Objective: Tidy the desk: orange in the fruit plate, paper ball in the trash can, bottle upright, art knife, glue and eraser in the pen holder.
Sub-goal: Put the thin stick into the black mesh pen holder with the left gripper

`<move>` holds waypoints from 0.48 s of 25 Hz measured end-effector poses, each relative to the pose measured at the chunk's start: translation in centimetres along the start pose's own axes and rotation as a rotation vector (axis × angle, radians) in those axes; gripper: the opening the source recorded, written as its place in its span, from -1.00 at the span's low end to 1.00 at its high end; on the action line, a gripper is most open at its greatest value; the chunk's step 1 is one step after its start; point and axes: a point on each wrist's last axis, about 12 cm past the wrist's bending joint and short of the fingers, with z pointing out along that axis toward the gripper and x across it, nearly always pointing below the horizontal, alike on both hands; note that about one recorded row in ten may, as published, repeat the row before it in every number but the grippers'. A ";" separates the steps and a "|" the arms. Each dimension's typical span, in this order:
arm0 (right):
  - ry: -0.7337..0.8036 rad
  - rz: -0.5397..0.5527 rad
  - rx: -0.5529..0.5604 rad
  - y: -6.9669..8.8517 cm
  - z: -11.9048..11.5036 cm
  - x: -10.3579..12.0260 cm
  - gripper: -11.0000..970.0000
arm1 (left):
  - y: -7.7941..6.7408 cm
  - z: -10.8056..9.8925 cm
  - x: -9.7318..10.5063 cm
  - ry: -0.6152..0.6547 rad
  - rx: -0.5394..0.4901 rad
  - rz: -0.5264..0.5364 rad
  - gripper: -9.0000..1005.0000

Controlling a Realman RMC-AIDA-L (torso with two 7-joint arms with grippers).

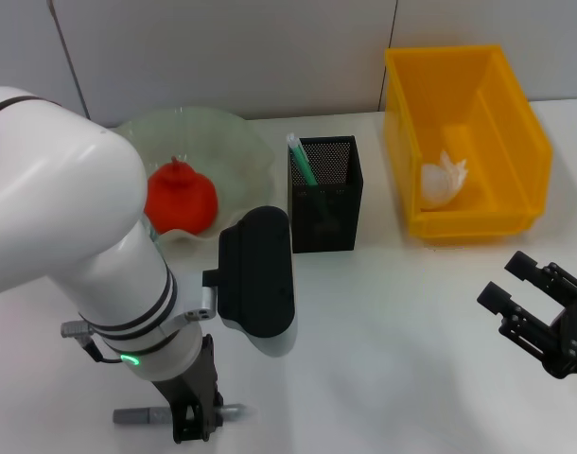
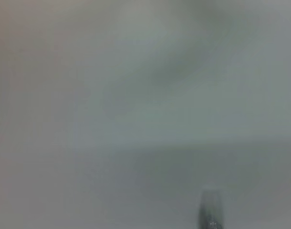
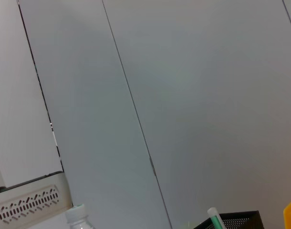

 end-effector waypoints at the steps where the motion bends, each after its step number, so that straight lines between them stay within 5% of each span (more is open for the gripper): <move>1: 0.000 0.000 0.000 0.0 0.0 0.0 0.38 | 0.0 0.0 0.0 -0.001 0.000 0.000 -0.71; 12: -0.028 0.010 0.027 -0.2 -0.5 -0.4 0.38 | 0.7 -1.8 -0.2 -0.099 0.021 -0.057 -0.71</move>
